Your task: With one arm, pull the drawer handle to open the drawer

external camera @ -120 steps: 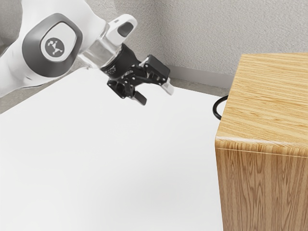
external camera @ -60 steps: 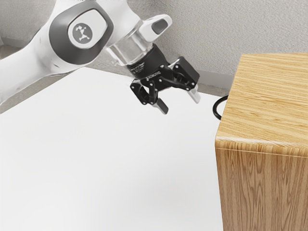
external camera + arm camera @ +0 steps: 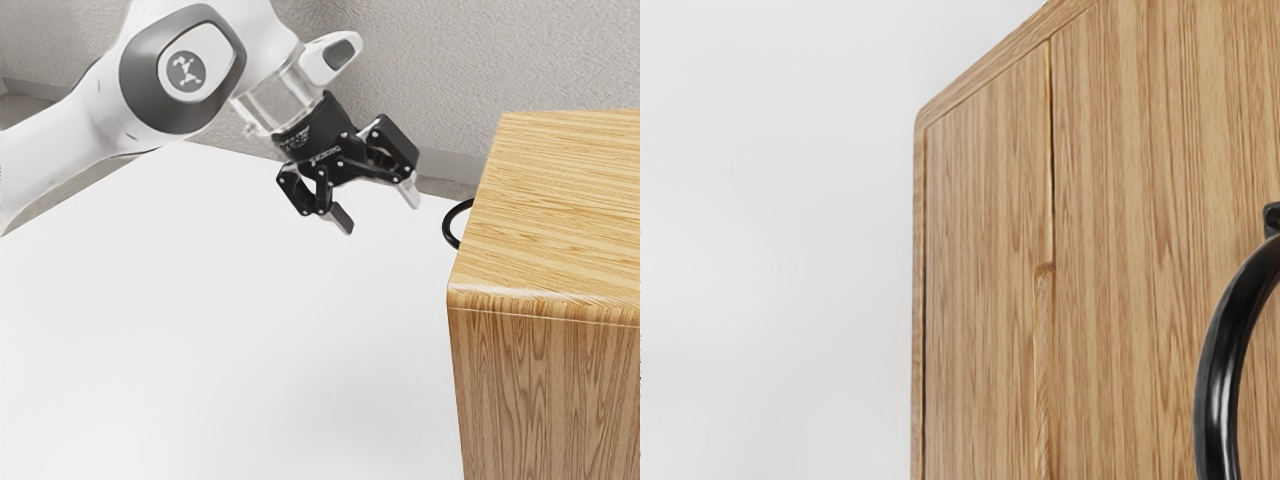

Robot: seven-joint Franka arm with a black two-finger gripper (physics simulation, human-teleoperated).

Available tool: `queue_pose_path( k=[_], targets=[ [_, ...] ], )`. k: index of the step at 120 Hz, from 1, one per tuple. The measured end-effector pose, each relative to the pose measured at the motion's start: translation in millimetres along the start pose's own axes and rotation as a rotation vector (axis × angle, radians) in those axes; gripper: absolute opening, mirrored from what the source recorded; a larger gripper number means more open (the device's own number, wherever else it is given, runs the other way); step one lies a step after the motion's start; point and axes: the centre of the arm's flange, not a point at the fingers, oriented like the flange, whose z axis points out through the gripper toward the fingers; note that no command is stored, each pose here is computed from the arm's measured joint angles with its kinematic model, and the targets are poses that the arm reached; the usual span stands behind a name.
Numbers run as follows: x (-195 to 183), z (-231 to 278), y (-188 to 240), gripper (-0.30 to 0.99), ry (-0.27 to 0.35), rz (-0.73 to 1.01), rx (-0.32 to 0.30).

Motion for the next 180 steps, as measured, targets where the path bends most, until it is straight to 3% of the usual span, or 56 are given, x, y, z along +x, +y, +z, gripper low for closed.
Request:
queue_pose_path(
  k=[32, 180],
  targets=[
    [-12, 7, 27, 0.69, 0.001, 0.034, -0.018],
    [2, 52, 22, 0.69, -0.025, -0.01, 0.011]
  ],
)
